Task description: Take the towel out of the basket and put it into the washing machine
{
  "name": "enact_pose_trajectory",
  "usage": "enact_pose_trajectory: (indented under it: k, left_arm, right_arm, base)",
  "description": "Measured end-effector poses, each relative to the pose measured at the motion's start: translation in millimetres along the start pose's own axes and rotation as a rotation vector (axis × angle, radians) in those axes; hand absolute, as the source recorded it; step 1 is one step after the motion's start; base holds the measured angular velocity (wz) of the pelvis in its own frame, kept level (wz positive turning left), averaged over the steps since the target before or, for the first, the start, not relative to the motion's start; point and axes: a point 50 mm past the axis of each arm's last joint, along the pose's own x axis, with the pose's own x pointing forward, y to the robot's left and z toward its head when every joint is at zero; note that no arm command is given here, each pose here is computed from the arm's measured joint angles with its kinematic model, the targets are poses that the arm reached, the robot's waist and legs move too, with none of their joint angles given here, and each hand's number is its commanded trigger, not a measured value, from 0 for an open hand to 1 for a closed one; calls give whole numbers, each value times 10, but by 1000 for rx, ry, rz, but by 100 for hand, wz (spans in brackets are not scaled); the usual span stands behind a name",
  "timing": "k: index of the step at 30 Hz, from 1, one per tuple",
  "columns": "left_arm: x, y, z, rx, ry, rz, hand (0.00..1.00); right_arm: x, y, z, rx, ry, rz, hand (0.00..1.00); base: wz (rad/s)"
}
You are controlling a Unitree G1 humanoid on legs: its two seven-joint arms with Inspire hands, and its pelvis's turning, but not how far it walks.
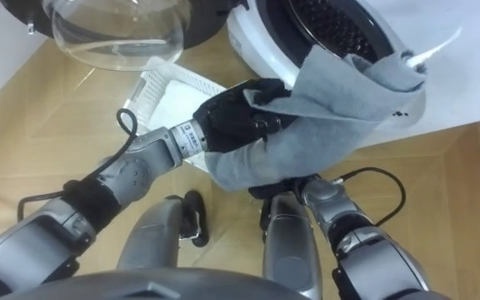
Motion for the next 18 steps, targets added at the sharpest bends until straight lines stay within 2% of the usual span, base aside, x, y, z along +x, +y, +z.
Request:
enact_pose_trajectory:
  k: [7,8,9,18]
  left_arm:
    - [-96,104,183,-49,-123,53,100]
    - [-126,127,202,-53,-137,64,9]
    - [-148,142,208,-58,-148,73,0]
    - [-553,351,84,-203,-275,210,0]
  right_arm:
    - [4,-17,125,32,-58,-16,100]
    - [-6,-21,116,36,-64,-19,100]
    - [-6,-11,113,42,-66,-18,100]
    - [-29,-25,-13,42,-25,-57,100]
  base:
    - [0]
    - [0]
    - [0]
    - [0]
